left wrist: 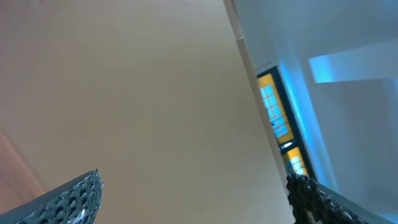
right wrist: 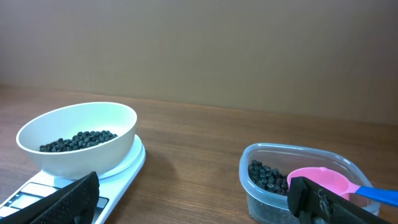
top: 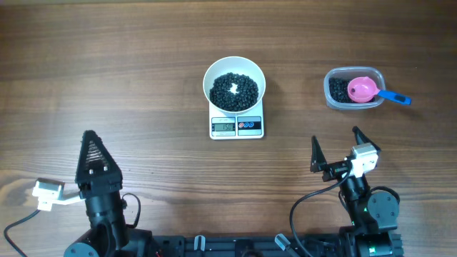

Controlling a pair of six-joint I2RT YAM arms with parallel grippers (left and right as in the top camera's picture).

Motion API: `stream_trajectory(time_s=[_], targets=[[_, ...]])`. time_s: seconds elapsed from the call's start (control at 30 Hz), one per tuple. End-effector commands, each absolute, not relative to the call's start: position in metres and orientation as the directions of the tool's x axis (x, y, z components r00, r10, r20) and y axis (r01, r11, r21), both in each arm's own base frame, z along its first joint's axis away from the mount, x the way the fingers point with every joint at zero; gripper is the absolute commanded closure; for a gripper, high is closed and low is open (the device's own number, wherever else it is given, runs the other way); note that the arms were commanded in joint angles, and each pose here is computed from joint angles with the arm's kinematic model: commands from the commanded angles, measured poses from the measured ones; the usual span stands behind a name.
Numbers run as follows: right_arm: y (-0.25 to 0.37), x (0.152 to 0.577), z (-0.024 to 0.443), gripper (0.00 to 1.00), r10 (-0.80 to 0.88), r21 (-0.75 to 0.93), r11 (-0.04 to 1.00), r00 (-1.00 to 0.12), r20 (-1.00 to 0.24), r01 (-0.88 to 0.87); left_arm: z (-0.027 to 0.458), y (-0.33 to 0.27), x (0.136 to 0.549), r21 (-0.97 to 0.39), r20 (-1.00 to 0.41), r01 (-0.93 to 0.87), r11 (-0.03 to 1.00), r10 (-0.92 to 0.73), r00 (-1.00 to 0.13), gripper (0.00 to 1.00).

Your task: Scoop item into bowl and weigh 150g on scale

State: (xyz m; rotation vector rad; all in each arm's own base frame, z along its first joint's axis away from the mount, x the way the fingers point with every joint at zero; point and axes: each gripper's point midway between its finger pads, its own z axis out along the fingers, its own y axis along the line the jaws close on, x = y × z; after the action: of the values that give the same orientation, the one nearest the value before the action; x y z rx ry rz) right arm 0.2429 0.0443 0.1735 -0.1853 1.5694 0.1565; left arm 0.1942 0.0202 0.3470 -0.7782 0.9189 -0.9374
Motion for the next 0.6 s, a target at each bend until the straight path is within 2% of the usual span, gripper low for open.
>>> stream_trajectory(time_s=[0.0, 0.1, 0.3, 0.43, 0.47, 0.57], targets=[[0.042, 0.243, 0.176, 0.00, 0.001, 0.000, 0.980, 0.005, -1.000, -0.200, 0.345, 0.013, 0.196, -0.815, -0.371, 0.349, 0.463, -0.879, 0.300, 0.00], [0.042, 0.243, 0.176, 0.00, 0.001, 0.000, 0.980, 0.005, -1.000, -0.200, 0.347, 0.001, 0.194, -0.683, -0.498, 0.396, 0.614, -0.788, 0.362, 0.00], [0.042, 0.243, 0.176, 0.00, 0.001, 0.000, 0.980, 0.005, -1.000, -0.200, 0.332, -0.010, 0.189, -0.555, -0.534, 0.466, 0.689, -0.724, 0.436, 0.00], [0.042, 0.243, 0.176, 0.00, 0.001, 0.000, 0.980, 0.005, -1.000, -0.200, 0.329, -0.031, 0.190, -0.348, -0.699, 0.433, 0.832, -0.537, 0.471, 0.00], [0.042, 0.243, 0.176, 0.00, 0.001, 0.000, 0.980, 0.005, -1.000, -0.200, 0.320, -0.033, 0.196, -0.318, -0.742, 0.403, 0.858, -0.489, 0.458, 0.00], [0.042, 0.243, 0.176, 0.00, 0.001, 0.000, 0.980, 0.005, -1.000, -0.200, 0.283, -0.029, 0.220, -0.359, -0.824, 0.313, 0.879, -0.456, 0.337, 0.00]])
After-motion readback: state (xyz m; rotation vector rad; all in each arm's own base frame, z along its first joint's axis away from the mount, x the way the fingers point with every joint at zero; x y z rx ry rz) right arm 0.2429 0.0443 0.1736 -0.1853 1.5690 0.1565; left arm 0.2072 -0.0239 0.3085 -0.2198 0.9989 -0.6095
